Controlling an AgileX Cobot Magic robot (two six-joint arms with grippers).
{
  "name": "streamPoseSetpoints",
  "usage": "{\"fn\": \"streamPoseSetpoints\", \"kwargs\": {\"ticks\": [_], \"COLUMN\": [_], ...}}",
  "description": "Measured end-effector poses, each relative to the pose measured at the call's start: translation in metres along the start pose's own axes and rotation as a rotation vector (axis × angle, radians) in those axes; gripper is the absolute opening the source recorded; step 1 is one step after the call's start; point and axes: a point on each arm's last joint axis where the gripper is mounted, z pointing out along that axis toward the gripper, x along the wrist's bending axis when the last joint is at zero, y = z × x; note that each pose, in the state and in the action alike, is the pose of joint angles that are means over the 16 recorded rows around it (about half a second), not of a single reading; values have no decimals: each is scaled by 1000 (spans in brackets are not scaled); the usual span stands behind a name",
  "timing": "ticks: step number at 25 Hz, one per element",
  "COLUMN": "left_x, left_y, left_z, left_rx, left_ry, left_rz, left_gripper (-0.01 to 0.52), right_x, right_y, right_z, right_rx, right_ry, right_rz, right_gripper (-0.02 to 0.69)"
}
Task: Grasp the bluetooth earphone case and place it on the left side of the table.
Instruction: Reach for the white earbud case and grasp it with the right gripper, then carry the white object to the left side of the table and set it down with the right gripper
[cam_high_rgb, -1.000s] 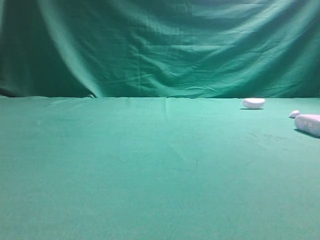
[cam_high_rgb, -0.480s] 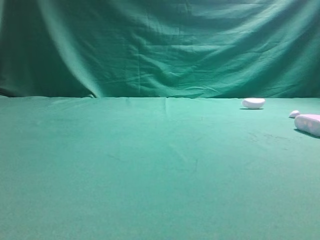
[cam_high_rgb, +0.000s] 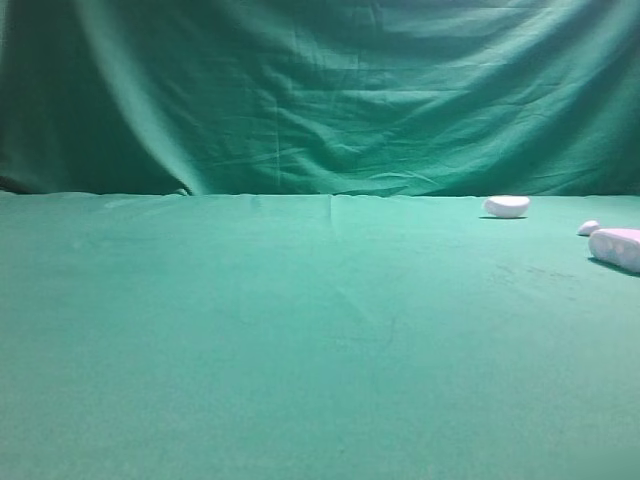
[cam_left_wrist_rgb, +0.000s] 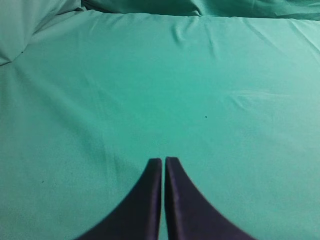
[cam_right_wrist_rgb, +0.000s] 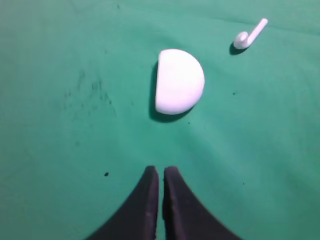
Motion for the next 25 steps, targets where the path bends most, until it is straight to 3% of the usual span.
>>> {"fn": "streamPoseSetpoints", "kwargs": {"ticks": [6, 10, 25], "left_x": [0, 0, 0], "left_y": [0, 0, 0], "left_z": [0, 0, 0], "left_rx": [0, 0, 0], "left_ry": [0, 0, 0], "left_rz": [0, 0, 0], "left_gripper": [0, 0, 0], "right_x": [-1, -2, -1], "right_y": [16, 21, 35], "right_z": [32, 48, 57], "right_rx": [55, 76, 86], "right_ry": [-1, 0, 5], "right_rz": [3, 3, 8], "right_gripper": [499, 547, 347]}}
